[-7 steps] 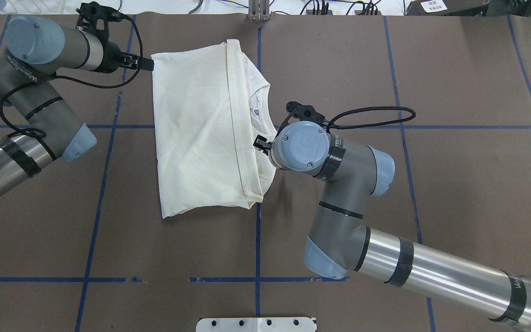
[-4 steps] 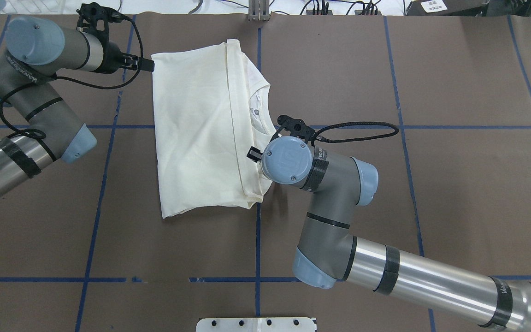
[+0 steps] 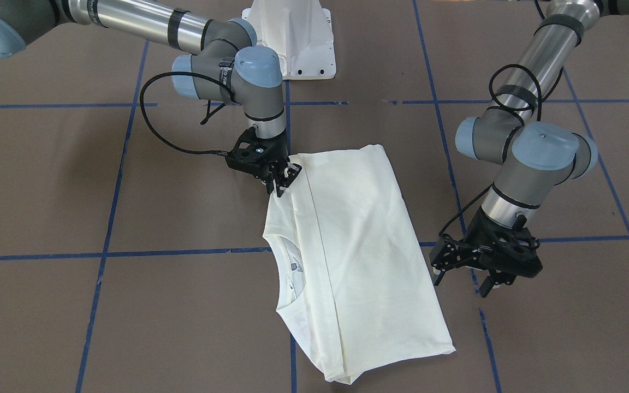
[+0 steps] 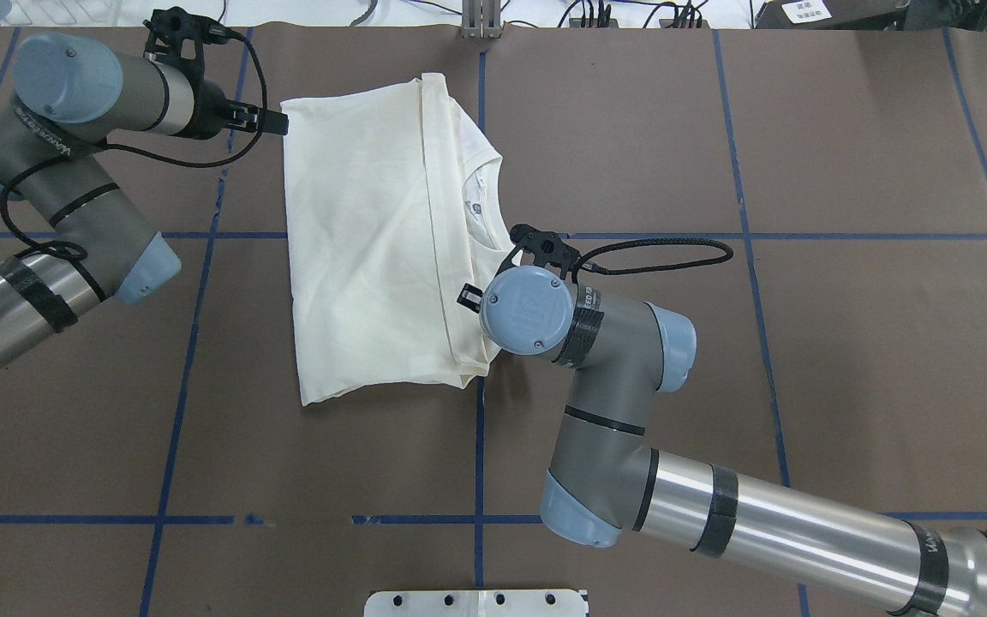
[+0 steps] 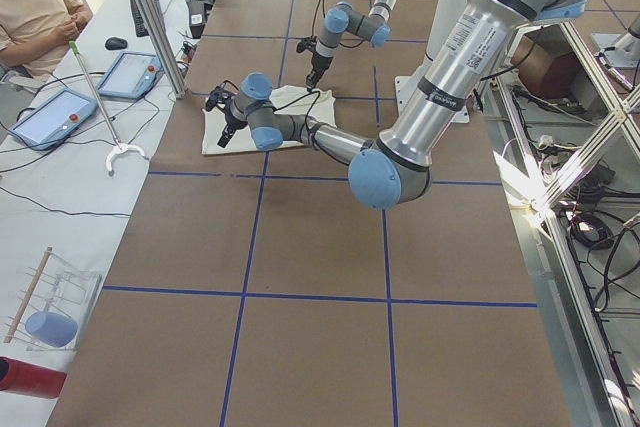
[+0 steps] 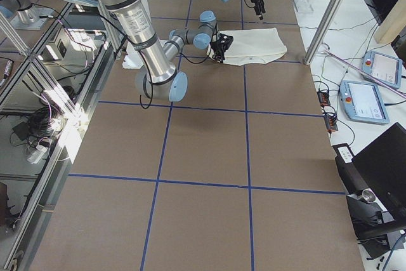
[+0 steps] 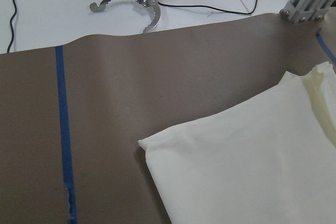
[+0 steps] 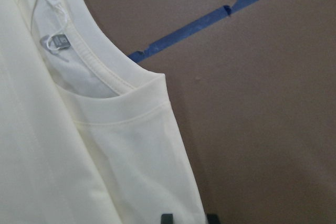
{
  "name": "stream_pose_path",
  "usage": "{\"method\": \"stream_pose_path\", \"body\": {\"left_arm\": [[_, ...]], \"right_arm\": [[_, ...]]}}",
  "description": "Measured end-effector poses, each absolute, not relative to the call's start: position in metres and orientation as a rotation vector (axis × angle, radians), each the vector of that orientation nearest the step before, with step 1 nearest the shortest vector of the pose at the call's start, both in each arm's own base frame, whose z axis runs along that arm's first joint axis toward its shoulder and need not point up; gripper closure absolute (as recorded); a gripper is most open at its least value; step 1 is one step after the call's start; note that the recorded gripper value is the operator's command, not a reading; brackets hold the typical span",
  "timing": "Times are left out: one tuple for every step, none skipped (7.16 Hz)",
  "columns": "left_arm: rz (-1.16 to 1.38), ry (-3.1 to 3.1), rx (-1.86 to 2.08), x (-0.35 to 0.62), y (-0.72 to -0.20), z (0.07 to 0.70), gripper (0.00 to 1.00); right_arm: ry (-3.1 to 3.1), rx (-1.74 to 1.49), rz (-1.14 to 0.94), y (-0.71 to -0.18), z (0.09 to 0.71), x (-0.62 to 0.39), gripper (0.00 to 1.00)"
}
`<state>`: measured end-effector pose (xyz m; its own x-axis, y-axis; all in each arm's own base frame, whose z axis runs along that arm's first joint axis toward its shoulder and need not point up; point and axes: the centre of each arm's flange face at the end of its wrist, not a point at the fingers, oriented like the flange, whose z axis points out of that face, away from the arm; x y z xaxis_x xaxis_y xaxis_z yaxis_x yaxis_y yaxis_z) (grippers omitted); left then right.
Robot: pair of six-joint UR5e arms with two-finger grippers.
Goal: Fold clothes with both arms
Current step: 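Hold the shirt with the left gripper while the right gripper grasps the collar, then pull the collar toward the robot with the right gripper to straighten the shirt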
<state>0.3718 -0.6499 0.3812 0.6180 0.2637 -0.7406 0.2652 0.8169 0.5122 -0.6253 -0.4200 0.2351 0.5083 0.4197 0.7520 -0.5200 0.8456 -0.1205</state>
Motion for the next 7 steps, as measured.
{"method": "stream_pose_path", "body": {"left_arm": [[-0.002, 0.922, 0.637, 0.372, -0.650, 0.381, 0.00], [-0.003, 0.923, 0.636, 0.372, -0.650, 0.381, 0.00], [-0.003, 0.924, 0.636, 0.373, -0.649, 0.381, 0.00], [-0.003, 0.925, 0.636, 0.373, -0.649, 0.380, 0.00], [-0.003, 0.925, 0.636, 0.373, -0.649, 0.380, 0.00], [-0.003, 0.926, 0.635, 0.374, -0.649, 0.380, 0.00], [-0.002, 0.927, 0.635, 0.375, -0.648, 0.380, 0.00]], "right_arm": [[-0.871, 0.131, 0.569, -0.420, 0.235, -0.625, 1.00], [-0.871, 0.136, 0.568, -0.420, 0.236, -0.624, 1.00], [-0.870, 0.140, 0.564, -0.419, 0.238, -0.620, 1.00], [-0.872, 0.142, 0.563, -0.416, 0.244, -0.611, 1.00], [-0.883, 0.150, 0.561, -0.405, 0.252, -0.594, 1.00], [-0.895, 0.168, 0.551, -0.381, 0.262, -0.577, 1.00], [-0.906, 0.189, 0.533, -0.349, 0.273, -0.561, 1.00]]}}
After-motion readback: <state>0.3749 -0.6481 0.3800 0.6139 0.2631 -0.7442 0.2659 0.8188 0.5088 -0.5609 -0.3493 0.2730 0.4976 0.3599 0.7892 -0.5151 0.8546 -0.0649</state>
